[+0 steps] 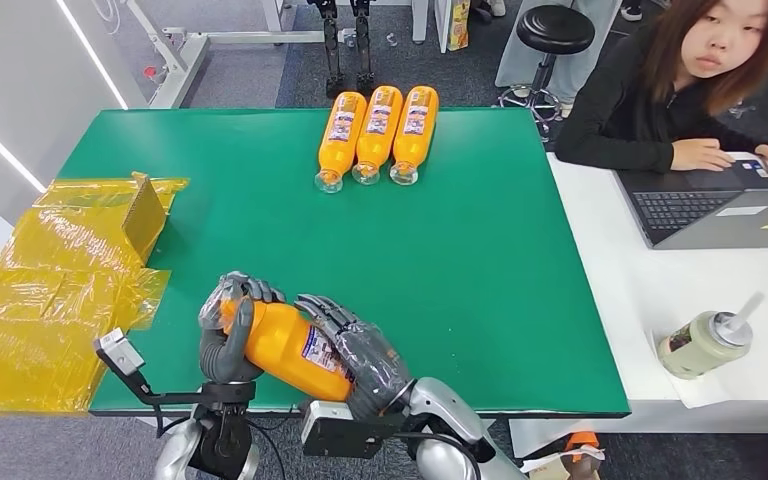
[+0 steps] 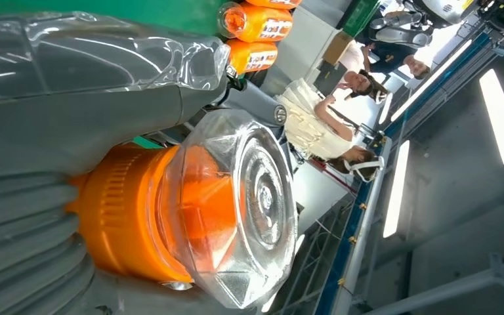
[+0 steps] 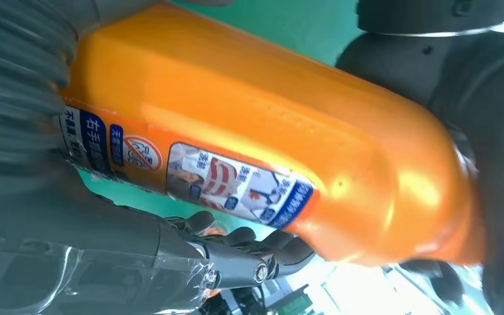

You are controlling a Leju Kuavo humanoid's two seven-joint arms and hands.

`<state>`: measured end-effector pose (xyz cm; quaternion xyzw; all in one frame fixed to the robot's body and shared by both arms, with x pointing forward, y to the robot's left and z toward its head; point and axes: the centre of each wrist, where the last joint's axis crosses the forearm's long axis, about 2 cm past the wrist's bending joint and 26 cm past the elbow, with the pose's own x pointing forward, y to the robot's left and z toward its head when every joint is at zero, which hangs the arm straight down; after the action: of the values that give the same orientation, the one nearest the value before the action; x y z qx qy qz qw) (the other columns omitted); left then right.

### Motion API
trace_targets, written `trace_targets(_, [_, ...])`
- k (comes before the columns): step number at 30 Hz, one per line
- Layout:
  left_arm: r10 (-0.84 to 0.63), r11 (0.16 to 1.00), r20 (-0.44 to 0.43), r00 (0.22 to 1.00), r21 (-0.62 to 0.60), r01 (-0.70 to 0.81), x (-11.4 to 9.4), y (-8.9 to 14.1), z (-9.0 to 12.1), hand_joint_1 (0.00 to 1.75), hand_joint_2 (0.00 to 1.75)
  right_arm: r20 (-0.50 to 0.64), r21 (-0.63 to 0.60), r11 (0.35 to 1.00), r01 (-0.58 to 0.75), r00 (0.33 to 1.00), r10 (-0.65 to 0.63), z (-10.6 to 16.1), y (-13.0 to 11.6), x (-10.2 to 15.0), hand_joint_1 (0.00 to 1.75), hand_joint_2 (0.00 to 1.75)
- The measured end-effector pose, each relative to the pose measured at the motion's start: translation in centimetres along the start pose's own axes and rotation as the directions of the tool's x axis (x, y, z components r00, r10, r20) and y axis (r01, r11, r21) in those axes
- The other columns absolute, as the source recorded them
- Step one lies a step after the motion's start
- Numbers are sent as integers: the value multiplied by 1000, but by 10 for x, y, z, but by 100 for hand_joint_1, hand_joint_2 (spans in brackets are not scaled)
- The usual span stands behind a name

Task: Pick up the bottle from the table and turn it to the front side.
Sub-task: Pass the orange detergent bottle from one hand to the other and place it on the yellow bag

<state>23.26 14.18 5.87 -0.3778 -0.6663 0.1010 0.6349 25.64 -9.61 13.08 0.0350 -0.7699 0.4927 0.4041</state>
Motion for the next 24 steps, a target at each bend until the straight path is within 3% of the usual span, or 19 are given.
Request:
trace_targets(5, [-122,992,56,991,23,121,12,11,-5,175,175,37,-35,999,5,999,-4,-3,-2,7,0,175])
trace_targets(11, [-375,927,161,913,53,372,63,43,-25,175,175,56,-59,998,4,998,-1,-2,-1,7,0,175])
trace_targets(16, [-628,777,167,760,95,622,99,69,-29,175,175,74,-71,997,21,997,-15,0,-1,4,0,175])
trace_targets(21, [-744,666,156,650,98,739,120,86,-22,175,175,81,-67,997,27,996,-22,6,1,-3,0,175])
trace_targets(23, [-820,570,144,555,100,816,130,93,-18,175,175,85,-69,997,37,996,-31,7,2,-6,0,175])
trace_targets(24, [-872,484,132,471,101,869,137,99,-17,175,175,86,-71,997,42,996,-35,7,2,-8,0,175])
